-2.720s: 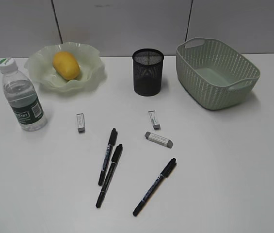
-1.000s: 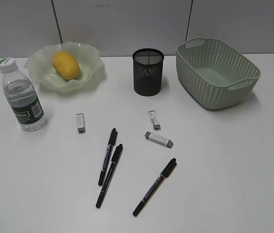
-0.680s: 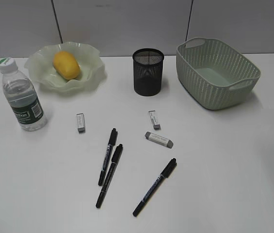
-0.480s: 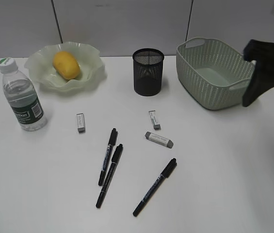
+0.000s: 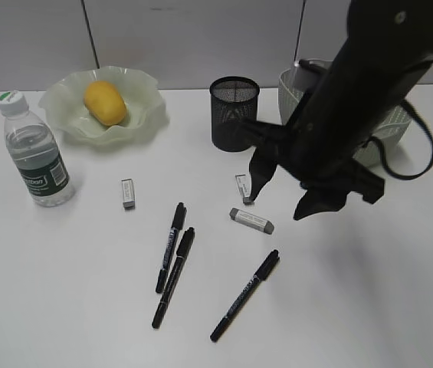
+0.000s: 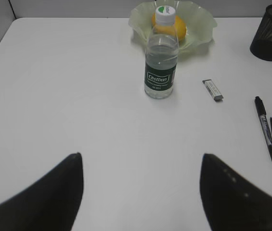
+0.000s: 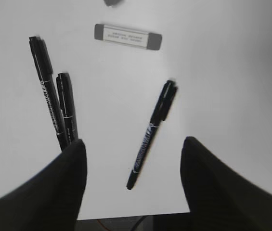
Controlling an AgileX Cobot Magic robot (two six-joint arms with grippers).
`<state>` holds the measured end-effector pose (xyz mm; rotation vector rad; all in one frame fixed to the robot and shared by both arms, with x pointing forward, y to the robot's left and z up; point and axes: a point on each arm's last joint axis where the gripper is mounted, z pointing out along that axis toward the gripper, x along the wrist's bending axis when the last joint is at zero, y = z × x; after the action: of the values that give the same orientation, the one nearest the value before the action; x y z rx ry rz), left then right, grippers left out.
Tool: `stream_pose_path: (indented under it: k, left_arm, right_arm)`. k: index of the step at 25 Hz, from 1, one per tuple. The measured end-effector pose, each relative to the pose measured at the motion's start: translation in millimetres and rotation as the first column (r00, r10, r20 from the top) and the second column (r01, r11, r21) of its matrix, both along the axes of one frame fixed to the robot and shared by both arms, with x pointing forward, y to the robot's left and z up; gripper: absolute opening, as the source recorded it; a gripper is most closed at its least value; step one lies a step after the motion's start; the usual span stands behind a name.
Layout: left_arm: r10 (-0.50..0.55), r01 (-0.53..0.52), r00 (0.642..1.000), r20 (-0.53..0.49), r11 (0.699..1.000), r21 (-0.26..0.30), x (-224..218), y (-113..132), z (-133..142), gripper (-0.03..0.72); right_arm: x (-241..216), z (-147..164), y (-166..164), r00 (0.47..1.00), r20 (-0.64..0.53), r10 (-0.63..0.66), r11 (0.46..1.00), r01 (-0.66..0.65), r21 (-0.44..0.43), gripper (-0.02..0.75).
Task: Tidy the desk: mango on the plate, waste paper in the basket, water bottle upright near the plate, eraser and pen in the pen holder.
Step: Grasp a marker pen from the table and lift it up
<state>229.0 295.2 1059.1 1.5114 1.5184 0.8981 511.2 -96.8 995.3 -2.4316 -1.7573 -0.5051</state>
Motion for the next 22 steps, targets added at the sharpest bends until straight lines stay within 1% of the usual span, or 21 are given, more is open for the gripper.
stream_pose_path:
  k: [3, 5, 9, 12, 15, 18, 22]
  left_arm:
    - [0.000, 0.000, 1.000, 0.001, 1.000, 0.001, 0.0, 0.1, 0.1, 0.571]
    - [0.000, 0.000, 1.000, 0.001, 1.000, 0.001, 0.0, 0.1, 0.1, 0.571]
    - [0.000, 0.000, 1.000, 0.001, 1.000, 0.001, 0.0, 0.1, 0.1, 0.571]
    - [0.000, 0.000, 1.000, 0.002, 1.000, 0.001, 0.1, 0.1, 0.2, 0.571]
    - [0.000, 0.000, 1.000, 0.002, 1.000, 0.001, 0.1, 0.1, 0.2, 0.571]
    - [0.000, 0.000, 1.000, 0.002, 1.000, 0.001, 0.1, 0.1, 0.2, 0.571]
    - [0.000, 0.000, 1.000, 0.003, 1.000, 0.001, 0.1, 0.1, 0.2, 0.571]
  right_arm:
    - [1.3, -23.5, 12.0, 0.998, -0.052, -0.030, 0.999, 0.029, -0.014, 0.434]
    - [1.4, -36.4, 15.1, 0.995, -0.081, -0.060, 0.997, 0.057, -0.048, 0.393]
    - [0.9, -45.3, 16.1, 0.992, -0.085, -0.092, 0.992, 0.083, -0.100, 0.365]
    - [1.0, -53.4, 16.5, 0.990, -0.097, -0.099, 0.987, 0.085, -0.139, 0.368]
    - [1.0, -65.9, 17.6, 0.987, -0.125, -0.104, 0.982, 0.082, -0.169, 0.419]
    - [1.0, -71.7, 18.0, 0.984, -0.138, -0.112, 0.980, 0.086, -0.182, 0.442]
    - [1.7, -80.5, 19.4, 0.980, -0.156, -0.122, 0.978, 0.092, -0.186, 0.448]
